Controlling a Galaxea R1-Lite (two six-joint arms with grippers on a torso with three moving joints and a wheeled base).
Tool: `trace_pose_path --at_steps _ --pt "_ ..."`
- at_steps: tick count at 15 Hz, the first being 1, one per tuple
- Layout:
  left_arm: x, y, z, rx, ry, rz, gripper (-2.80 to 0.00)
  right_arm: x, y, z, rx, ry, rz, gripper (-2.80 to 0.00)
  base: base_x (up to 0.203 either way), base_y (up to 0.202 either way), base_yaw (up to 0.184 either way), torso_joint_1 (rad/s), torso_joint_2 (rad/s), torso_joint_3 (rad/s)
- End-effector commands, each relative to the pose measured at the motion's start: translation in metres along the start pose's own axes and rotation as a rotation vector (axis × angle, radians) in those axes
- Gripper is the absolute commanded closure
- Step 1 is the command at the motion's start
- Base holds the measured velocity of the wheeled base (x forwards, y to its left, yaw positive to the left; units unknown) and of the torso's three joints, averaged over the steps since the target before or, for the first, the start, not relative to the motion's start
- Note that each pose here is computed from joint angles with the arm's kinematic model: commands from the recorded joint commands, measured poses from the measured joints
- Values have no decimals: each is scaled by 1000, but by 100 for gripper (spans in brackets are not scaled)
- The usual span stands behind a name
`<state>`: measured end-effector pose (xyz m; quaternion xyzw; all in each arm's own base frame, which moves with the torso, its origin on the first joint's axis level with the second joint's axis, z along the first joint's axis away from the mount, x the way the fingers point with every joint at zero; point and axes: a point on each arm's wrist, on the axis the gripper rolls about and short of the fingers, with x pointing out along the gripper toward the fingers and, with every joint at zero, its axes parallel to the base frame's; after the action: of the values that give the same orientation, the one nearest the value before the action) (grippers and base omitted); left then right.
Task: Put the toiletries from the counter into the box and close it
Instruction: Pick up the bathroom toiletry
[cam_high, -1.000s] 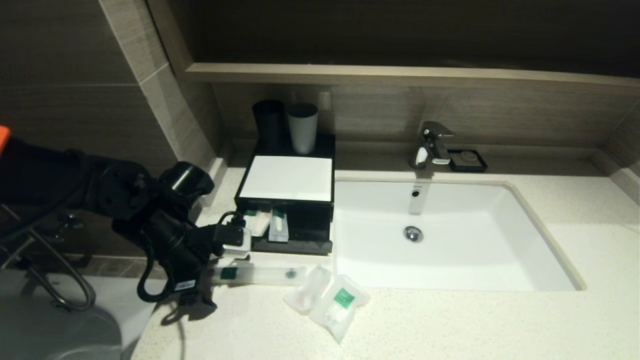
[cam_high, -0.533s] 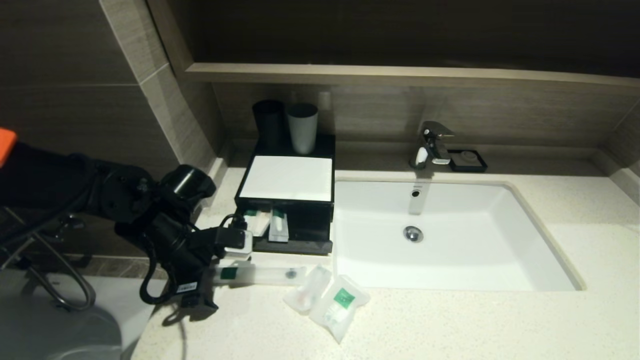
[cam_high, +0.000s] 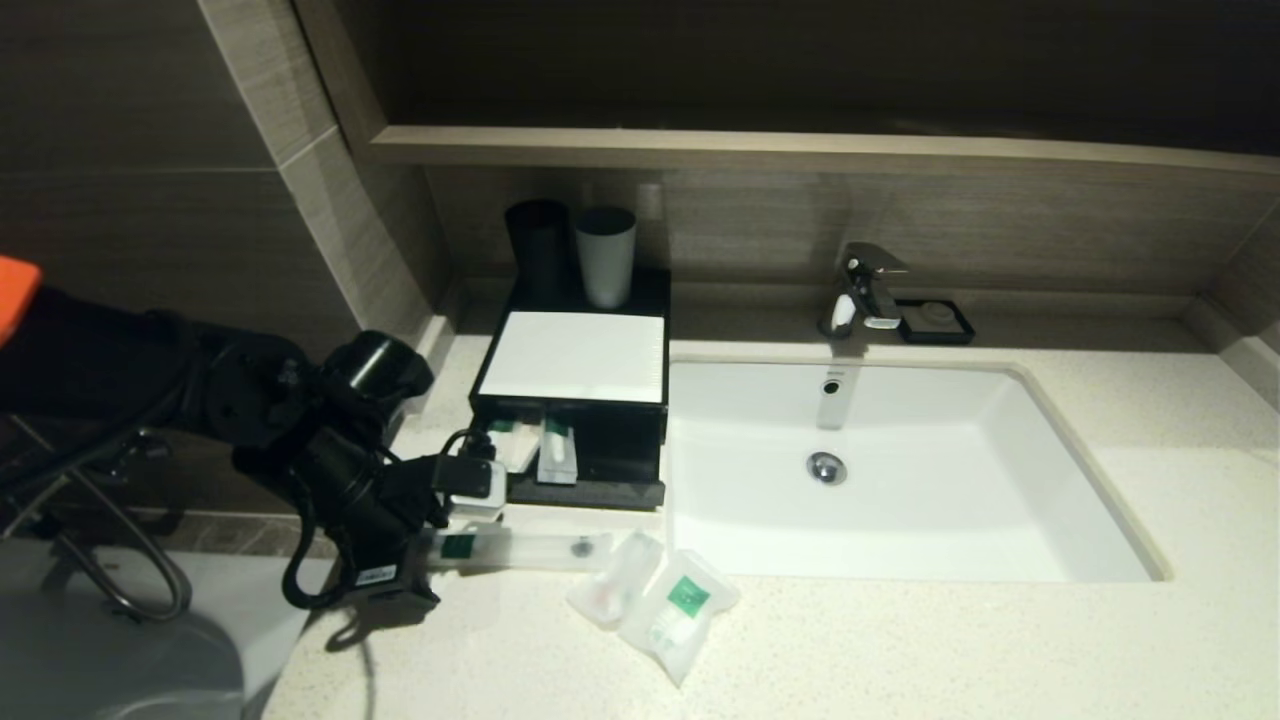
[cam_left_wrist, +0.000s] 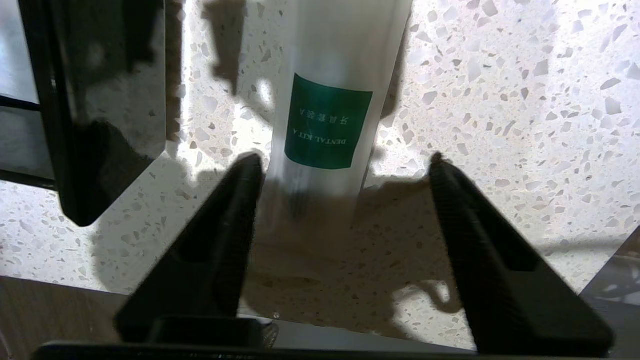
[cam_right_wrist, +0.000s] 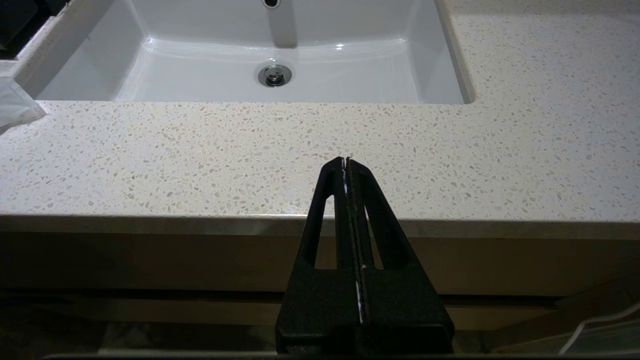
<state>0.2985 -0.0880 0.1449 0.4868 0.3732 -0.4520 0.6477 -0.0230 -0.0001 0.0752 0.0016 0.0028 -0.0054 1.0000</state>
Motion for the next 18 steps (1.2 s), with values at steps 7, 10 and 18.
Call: trace_pose_path --at_steps 7,10,18 --pt "0 -4 -2 7 7 -11 0 0 0 0 0 -1 0 0 0 0 0 0 0 0" --pt "-7 -6 -2 7 4 -2 0 0 0 0 0 -1 0 0 0 0 0 0 0 0" --pt "-51 -20 -2 7 -9 24 0 0 0 0 0 1 0 0 0 0 0 0 0 0"
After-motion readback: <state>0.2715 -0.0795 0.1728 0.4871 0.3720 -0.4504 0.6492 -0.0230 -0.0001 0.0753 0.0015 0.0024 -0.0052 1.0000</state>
